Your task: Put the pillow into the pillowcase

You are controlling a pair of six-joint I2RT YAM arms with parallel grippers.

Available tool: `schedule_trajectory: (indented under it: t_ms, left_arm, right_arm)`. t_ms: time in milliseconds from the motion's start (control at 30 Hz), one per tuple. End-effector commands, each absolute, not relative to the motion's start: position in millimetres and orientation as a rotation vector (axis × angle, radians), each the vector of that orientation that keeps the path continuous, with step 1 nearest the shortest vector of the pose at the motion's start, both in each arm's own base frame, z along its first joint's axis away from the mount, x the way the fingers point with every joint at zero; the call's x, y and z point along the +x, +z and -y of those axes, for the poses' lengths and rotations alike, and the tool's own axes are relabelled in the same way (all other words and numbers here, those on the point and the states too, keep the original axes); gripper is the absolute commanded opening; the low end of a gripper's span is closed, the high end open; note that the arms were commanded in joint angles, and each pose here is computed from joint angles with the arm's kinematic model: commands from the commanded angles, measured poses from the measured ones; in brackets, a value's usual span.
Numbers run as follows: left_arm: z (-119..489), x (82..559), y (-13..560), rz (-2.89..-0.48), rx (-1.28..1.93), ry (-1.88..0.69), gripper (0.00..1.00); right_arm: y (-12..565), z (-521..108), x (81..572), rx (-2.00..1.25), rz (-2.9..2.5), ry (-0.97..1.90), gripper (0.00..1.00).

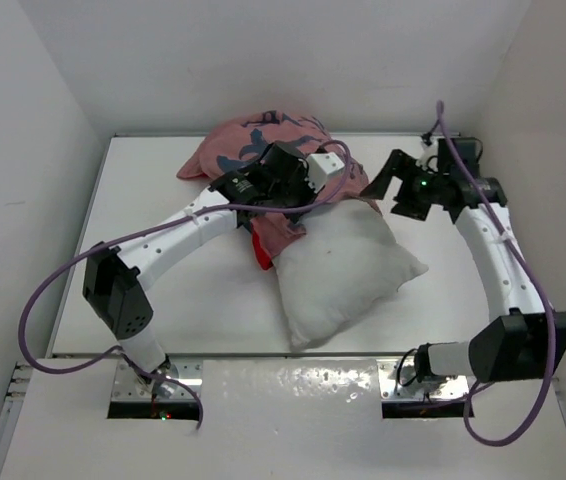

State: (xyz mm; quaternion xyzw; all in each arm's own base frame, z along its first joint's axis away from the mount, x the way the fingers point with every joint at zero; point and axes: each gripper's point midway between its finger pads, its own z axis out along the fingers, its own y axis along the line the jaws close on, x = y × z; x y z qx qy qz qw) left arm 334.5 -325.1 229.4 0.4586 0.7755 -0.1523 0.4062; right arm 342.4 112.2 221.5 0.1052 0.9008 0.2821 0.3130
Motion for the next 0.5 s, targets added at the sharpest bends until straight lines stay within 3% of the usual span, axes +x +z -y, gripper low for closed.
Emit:
schedule_trajectory:
  t_ms: [0,233,467]
  left_arm:
    - [356,335,256,-1.868,1.138,-0.478,0.00]
    - [381,327,250,-1.847,1.190,-0.516,0.00]
    - [391,329,253,-1.841,1.198,-0.529,0.00]
  right_arm:
    - [231,-80,315,0.437,-2.443,0.795,0.99]
    - [174,-71,236,0.715,-2.565,0.738,0.99]
    - [155,-85,201,0.838,-2.370,0.837,0.99]
